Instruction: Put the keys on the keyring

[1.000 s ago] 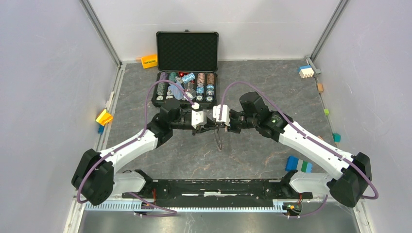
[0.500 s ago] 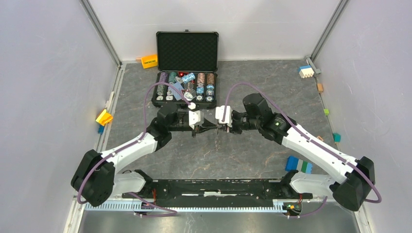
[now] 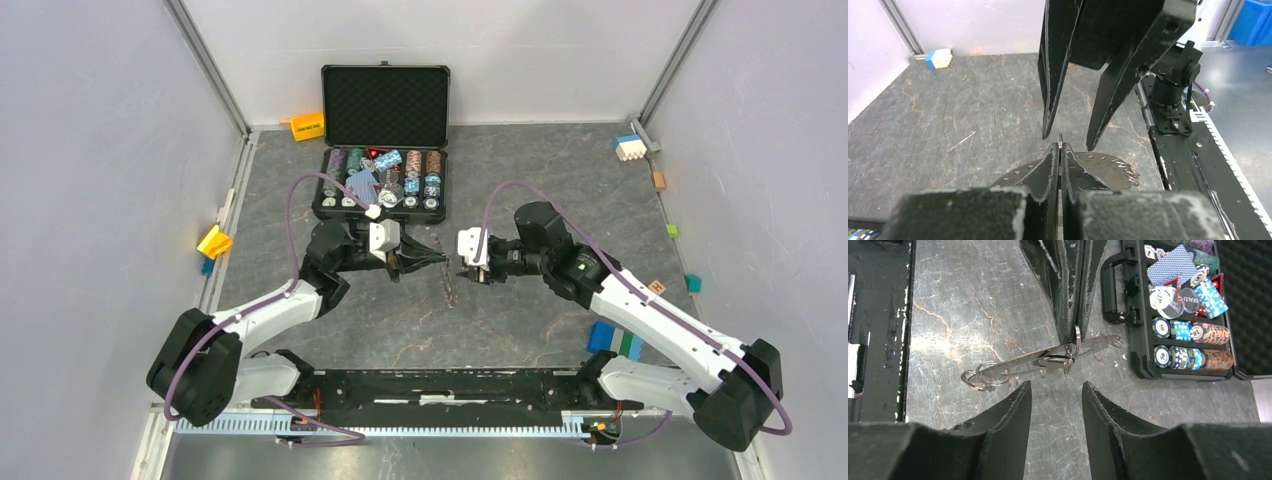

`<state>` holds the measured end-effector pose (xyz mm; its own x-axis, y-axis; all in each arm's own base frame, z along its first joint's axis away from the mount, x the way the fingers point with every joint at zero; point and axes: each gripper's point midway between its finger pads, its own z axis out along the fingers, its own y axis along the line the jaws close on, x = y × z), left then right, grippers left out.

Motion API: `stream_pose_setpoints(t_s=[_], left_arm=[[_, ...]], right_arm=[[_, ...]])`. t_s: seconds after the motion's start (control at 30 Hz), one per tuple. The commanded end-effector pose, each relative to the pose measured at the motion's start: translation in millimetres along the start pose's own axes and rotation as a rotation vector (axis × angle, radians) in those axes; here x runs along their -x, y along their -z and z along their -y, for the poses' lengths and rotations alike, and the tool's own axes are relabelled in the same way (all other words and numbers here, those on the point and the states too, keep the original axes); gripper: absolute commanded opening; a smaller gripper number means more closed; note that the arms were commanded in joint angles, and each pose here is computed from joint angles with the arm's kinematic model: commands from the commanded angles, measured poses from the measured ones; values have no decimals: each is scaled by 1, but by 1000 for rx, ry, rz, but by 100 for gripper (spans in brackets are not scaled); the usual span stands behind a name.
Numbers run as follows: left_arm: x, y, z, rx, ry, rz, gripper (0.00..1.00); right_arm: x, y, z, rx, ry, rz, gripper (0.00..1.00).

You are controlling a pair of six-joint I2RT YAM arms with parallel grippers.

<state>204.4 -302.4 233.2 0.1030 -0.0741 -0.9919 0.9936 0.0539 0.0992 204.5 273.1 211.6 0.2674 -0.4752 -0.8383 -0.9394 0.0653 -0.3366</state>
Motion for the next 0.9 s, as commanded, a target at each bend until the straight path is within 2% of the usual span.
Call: stream_pose_setpoints(t_s=[0.0,0.47,0.6,0.87], left_arm=[[21,-2,4,-30,-21,73,2],[15,-4,1,-29,-4,61,2],[14,-4,1,-28,0,58,2],[10,-4,0,-29,3,45,2]], right_arm=[[19,-4,10,1,46,58,46],[31,-1,11,-11,67,86,43],[35,-2,10,-5,67,91,39],[37,-4,10,-2,69,85,22]])
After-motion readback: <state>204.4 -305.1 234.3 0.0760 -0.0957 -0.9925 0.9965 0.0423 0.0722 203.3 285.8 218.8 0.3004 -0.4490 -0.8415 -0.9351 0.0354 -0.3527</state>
